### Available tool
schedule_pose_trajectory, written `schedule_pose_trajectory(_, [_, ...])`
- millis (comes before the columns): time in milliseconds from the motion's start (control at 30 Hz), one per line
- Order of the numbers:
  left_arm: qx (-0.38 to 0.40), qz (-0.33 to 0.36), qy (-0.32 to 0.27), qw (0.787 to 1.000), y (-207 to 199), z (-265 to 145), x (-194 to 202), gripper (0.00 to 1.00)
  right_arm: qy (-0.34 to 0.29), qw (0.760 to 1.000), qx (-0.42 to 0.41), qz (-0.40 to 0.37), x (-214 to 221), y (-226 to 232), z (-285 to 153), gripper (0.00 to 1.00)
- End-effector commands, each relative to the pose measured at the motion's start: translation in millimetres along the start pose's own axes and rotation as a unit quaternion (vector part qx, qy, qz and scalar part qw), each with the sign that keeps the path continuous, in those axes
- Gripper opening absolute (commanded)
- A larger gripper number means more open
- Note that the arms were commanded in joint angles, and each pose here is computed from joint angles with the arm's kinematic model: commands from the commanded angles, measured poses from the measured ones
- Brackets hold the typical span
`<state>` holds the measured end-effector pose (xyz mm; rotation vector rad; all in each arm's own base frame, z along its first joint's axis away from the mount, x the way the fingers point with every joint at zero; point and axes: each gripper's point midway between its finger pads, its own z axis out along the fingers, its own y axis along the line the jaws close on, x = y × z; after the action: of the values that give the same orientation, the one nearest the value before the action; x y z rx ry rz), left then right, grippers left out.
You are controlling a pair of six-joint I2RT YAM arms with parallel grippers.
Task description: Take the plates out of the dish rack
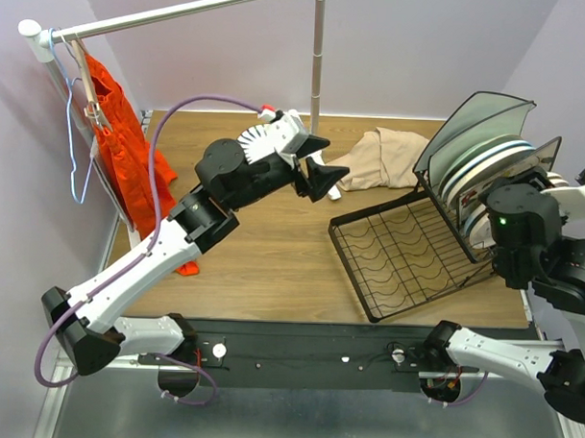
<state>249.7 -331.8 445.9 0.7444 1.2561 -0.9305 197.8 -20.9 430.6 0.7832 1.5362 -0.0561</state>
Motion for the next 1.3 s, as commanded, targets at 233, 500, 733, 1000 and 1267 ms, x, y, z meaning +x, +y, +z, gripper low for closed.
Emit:
schedule_pose_trajectory(233, [-0.099,0.047,0.0,0.994,30.1,-34.7,18.7,0.77,-0.024,0.996,0.06,-0.067,18.1,-11.1,13.8,0.64])
schedule_pose_trajectory(500, [-0.102,0.047,-0.013,0.994,28.8,-39.3,14.2,0.77,-0.035,0.99,0.102,-0.09,12.7,-31.6,19.1,0.64])
schedule_pose_trajectory(733, [-0.111,0.051,-0.016,0.992,31.4,-42.2,12.0,0.77,-0.042,0.99,0.103,-0.085,4.6,-35.7,16.5,0.64])
schedule_pose_trajectory(1000, [-0.123,0.053,-0.014,0.991,35.4,-44.0,13.1,0.77,-0.042,0.989,0.109,-0.087,16.6,-36.4,20.2,0.64])
schedule_pose_trajectory(1267, [-0.124,0.052,-0.013,0.991,36.4,-43.0,14.5,0.77,-0.04,0.985,0.12,-0.115,32.0,-31.1,27.4,0.64])
